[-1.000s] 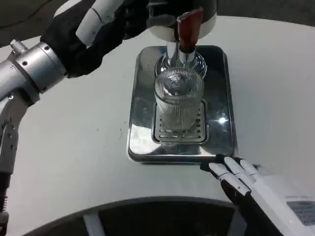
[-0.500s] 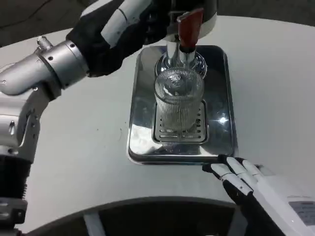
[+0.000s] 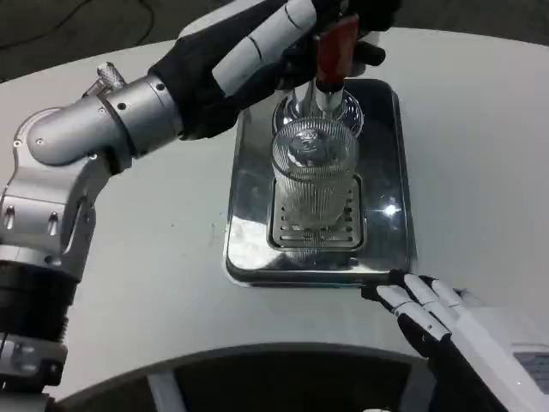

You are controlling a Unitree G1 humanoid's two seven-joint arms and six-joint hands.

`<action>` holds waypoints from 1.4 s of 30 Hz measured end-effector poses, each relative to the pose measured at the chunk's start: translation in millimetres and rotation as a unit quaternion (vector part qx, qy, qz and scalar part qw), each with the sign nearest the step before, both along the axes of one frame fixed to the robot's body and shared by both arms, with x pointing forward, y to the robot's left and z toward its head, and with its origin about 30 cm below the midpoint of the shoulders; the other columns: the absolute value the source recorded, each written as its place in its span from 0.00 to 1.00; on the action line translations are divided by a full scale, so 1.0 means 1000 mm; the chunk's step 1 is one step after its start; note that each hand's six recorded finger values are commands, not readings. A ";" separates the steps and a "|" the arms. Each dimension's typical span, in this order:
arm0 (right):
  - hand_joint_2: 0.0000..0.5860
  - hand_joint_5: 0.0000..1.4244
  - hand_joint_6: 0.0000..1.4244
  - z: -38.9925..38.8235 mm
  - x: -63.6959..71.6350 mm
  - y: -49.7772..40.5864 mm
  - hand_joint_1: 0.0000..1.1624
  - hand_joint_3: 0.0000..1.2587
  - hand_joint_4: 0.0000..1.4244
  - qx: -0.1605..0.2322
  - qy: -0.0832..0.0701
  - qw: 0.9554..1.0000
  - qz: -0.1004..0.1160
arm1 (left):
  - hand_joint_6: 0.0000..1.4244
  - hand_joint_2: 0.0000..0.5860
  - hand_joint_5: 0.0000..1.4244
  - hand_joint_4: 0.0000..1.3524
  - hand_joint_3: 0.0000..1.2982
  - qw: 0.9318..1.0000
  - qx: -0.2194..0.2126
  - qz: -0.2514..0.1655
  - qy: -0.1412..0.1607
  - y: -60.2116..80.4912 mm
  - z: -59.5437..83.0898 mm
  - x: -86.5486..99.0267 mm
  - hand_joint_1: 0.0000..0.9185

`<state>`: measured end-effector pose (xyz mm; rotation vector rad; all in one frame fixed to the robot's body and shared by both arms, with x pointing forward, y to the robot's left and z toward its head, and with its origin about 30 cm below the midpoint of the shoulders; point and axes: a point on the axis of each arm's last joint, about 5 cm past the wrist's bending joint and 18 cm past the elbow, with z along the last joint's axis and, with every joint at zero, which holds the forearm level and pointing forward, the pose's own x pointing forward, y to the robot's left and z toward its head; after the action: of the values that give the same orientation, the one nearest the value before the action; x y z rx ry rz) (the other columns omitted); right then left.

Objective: Grasp the cup under the faucet to collect the drink, then remove the cup.

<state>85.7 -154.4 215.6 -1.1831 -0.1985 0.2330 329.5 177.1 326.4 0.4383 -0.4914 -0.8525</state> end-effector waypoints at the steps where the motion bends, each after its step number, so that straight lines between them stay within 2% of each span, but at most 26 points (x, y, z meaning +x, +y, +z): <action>1: 0.72 0.00 0.00 0.0000 0.000 -0.0002 0.33 0.09 0.00 0.001 0.000 1.000 0.000 | 0.09 0.20 0.13 0.06 0.12 1.000 0.006 0.001 -0.006 0.000 0.000 0.000 0.00; 10: 0.72 0.00 0.00 -0.0003 -0.001 -0.0005 0.33 0.09 0.00 0.006 0.001 1.000 0.002 | 0.07 0.19 0.10 0.05 0.12 0.997 0.056 0.004 -0.051 -0.002 0.003 -0.003 0.00; 19: 0.72 0.00 0.00 -0.0004 -0.001 -0.0013 0.33 0.09 0.00 0.012 0.000 1.000 0.003 | 0.04 0.18 0.06 0.03 0.12 0.991 0.102 0.005 -0.089 -0.007 0.003 -0.003 0.00; 33: 0.72 0.00 0.00 -0.0014 -0.002 -0.0039 0.33 0.09 0.00 0.024 0.005 1.000 -0.001 | 0.03 0.17 0.04 0.01 0.12 0.982 0.138 0.007 -0.130 -0.012 0.002 -0.001 0.00; 37: 0.71 0.00 0.00 -0.0018 -0.003 -0.0047 0.33 0.08 0.00 0.039 0.006 0.999 0.001 | 0.03 0.17 0.04 0.01 0.11 0.980 0.144 0.009 -0.136 -0.012 0.003 0.000 0.00; 40: 0.64 0.00 0.00 -0.0027 -0.003 -0.0068 0.36 0.06 0.00 0.075 0.007 0.997 0.004 | 0.03 0.17 0.04 0.01 0.11 0.979 0.146 0.010 -0.139 -0.012 0.003 0.000 0.00; 42: 0.61 0.00 0.00 -0.0032 -0.003 -0.0081 0.39 0.05 0.00 0.109 0.001 0.994 0.006 | 0.03 0.17 0.04 0.01 0.11 0.979 0.147 0.010 -0.139 -0.012 0.003 0.000 0.00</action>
<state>82.5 -162.5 212.4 -0.9641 -0.2237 0.2177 329.0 164.8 329.4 0.8406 -0.6196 -0.8518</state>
